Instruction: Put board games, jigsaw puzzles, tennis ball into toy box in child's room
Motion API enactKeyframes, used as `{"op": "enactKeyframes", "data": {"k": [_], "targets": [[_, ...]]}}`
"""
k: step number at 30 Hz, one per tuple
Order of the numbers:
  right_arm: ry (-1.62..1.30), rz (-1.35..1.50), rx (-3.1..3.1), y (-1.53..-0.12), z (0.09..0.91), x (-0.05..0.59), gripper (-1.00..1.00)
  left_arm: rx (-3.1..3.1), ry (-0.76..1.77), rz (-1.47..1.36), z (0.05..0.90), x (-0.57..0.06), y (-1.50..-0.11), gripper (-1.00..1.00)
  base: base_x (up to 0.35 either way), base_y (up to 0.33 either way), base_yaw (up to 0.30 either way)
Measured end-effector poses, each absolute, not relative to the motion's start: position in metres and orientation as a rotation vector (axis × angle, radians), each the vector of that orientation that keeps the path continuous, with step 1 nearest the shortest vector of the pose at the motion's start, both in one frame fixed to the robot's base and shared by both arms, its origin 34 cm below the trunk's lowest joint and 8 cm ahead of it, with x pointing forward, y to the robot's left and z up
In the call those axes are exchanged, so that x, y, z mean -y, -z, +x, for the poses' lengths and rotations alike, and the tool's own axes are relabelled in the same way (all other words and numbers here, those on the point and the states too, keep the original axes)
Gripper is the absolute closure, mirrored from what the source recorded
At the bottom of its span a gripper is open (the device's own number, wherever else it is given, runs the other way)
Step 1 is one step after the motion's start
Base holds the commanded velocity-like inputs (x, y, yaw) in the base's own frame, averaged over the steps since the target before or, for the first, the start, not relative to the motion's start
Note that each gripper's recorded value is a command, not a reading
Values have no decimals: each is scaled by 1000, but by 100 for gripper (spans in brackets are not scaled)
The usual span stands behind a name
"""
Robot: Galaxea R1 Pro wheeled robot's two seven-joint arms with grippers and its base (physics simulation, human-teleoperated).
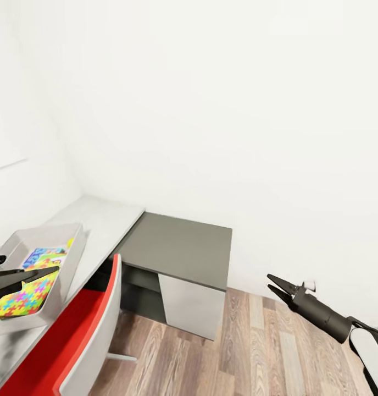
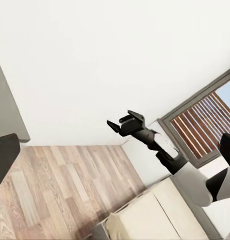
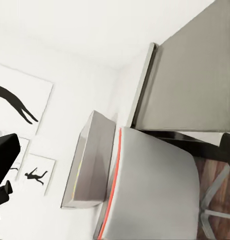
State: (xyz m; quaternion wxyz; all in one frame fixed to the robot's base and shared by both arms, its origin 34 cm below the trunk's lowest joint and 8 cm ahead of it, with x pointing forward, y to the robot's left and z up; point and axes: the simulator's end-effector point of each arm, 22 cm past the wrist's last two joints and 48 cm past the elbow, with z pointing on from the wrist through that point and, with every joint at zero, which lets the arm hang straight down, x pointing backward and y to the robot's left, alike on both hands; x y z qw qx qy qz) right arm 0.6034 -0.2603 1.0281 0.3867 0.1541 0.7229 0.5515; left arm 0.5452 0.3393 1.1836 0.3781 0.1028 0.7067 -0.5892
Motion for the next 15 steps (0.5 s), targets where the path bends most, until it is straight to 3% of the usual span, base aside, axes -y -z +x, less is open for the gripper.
{"op": "enactKeyframes", "data": {"k": [15], "targets": [[-1283, 402, -2054, -898, 563, 234, -100, -1796, 1506, 279, 541, -337, -1190, -100, 0, 0, -219]]}}
